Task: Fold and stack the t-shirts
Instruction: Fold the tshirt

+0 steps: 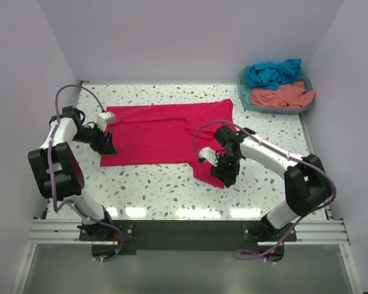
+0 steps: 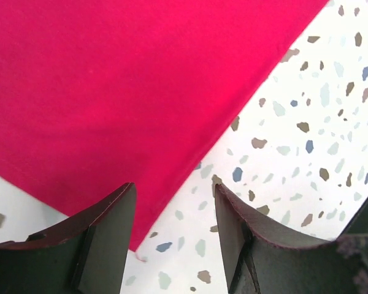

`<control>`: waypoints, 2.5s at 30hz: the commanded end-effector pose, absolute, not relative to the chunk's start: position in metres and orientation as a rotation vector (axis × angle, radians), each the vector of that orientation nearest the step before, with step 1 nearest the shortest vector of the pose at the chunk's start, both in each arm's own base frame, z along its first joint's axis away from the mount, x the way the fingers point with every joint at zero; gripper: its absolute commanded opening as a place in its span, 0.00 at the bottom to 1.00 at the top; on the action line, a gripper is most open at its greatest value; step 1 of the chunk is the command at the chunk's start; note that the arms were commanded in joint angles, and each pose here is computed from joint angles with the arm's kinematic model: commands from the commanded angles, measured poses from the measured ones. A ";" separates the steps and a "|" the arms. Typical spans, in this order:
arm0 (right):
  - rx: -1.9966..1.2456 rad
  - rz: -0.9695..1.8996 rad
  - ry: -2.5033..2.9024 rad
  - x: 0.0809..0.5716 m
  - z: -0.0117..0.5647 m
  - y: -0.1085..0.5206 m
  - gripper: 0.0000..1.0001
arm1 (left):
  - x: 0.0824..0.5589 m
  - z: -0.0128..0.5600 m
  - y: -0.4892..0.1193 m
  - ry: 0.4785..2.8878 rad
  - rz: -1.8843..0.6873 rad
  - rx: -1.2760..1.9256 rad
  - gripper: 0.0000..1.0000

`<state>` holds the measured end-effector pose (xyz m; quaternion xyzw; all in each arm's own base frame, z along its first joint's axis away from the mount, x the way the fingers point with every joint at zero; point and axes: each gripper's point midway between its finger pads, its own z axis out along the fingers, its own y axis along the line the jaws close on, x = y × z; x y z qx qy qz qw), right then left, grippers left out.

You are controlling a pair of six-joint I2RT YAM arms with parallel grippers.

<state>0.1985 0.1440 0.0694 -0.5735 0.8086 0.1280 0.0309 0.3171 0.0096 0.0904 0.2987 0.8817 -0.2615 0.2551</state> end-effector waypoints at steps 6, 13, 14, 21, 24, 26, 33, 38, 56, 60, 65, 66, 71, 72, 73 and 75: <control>-1.711 0.185 2.372 0.218 0.049 0.153 0.53 | 0.309 0.104 0.007 2.320 -0.618 0.864 0.59; -1.688 0.145 2.351 0.234 0.045 0.159 0.58 | 0.310 0.101 0.011 2.332 -0.589 0.853 0.59; -1.689 0.149 2.351 0.236 0.044 0.160 0.58 | 0.310 0.099 0.012 2.341 -0.578 0.848 0.59; -1.704 0.138 2.388 0.234 0.016 0.157 0.51 | 0.312 0.086 0.021 2.369 -0.517 0.845 0.60; -1.698 0.159 2.391 0.234 0.011 0.160 0.32 | 0.309 0.078 0.025 2.382 -0.495 0.898 0.59; -1.700 0.175 2.391 0.231 0.014 0.161 0.14 | 0.306 0.078 0.030 2.348 -0.462 0.986 0.58; -1.707 0.226 2.374 0.219 0.035 0.160 0.00 | 0.285 0.075 0.043 2.172 -0.397 1.472 0.52; -1.682 0.239 2.387 0.217 0.046 0.160 0.00 | 0.286 0.063 0.054 2.117 -0.373 1.650 0.49; -1.647 0.235 2.397 0.223 0.062 0.159 0.00 | 0.273 0.001 0.060 2.108 -0.323 1.856 0.37; -1.657 0.234 2.397 0.220 0.063 0.156 0.00 | 0.272 -0.006 0.062 2.112 -0.300 1.867 0.29; -1.633 0.275 2.385 0.214 0.073 0.159 0.00 | 0.262 0.000 0.057 2.066 -0.305 1.912 0.10; -1.629 0.283 2.389 0.211 0.076 0.159 0.00 | 0.258 0.003 0.054 2.060 -0.326 1.916 0.08; -1.578 0.288 2.378 0.204 0.090 0.155 0.00 | 0.253 0.027 0.046 2.022 -0.342 1.873 0.00; -1.573 0.282 2.380 0.203 0.092 0.153 0.00 | 0.252 0.030 0.045 2.022 -0.341 1.868 0.00; -1.571 0.274 2.372 0.203 0.094 0.152 0.00 | 0.256 0.037 0.046 2.009 -0.316 1.860 0.00; -1.566 0.259 2.337 0.208 0.104 0.153 0.00 | 0.260 0.047 0.047 2.006 -0.315 1.836 0.00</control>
